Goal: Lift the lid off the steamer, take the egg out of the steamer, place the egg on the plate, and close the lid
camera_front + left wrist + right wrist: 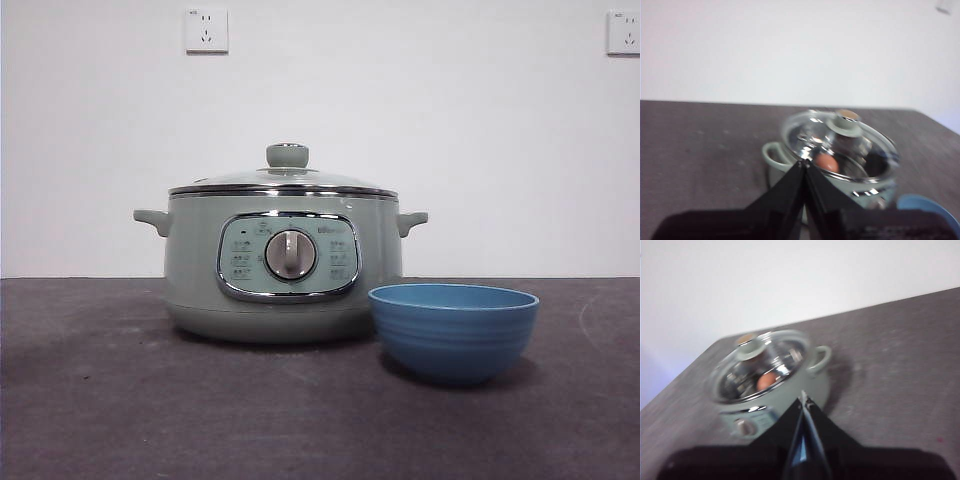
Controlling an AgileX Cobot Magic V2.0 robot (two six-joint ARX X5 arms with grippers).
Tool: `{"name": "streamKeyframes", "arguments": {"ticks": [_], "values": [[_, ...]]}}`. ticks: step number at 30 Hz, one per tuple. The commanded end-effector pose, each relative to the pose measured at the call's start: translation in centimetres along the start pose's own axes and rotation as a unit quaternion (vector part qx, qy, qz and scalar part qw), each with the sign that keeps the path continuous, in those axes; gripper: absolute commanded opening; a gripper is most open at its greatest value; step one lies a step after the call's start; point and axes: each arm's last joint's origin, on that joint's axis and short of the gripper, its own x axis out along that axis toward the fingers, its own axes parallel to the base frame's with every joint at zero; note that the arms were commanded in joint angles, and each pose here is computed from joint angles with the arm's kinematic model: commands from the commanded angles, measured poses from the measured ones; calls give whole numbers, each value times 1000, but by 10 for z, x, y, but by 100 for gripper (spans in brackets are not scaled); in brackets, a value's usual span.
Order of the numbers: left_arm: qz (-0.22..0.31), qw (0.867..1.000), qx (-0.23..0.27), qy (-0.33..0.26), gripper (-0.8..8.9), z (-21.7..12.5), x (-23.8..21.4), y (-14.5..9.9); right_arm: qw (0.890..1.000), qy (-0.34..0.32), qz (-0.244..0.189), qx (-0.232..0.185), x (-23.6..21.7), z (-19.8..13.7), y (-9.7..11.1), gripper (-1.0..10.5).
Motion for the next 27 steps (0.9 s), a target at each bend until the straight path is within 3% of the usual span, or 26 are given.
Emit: {"name": "streamKeyframes", "arguments": {"ticks": [1, 6, 11, 17, 20, 21, 25, 27], "values": [[-27, 998, 37, 33, -7, 19, 3, -4, 999, 30, 21, -34, 2, 24, 7, -12], [-78, 993, 50, 76, -8, 51, 9, -10, 989, 105, 65, -76, 11, 58, 17, -12], [-131, 985, 48, 104, -8, 74, 13, -15, 977, 167, 101, -91, 22, 78, 20, -12], [-136, 979, 46, 144, -6, 79, 17, -15, 965, 218, 115, -92, 35, 80, 18, -10], [-136, 979, 43, 149, 20, 78, 17, -15, 964, 224, 116, -86, 38, 79, 17, 67], [-136, 979, 43, 149, 86, 78, 18, -15, 964, 225, 115, -84, 39, 79, 17, 150], [-136, 978, 42, 150, 556, 78, 18, -15, 964, 226, 114, -83, 39, 79, 17, 542], [-137, 978, 42, 150, 598, 78, 18, -15, 964, 227, 113, -82, 39, 79, 17, 606]]}}
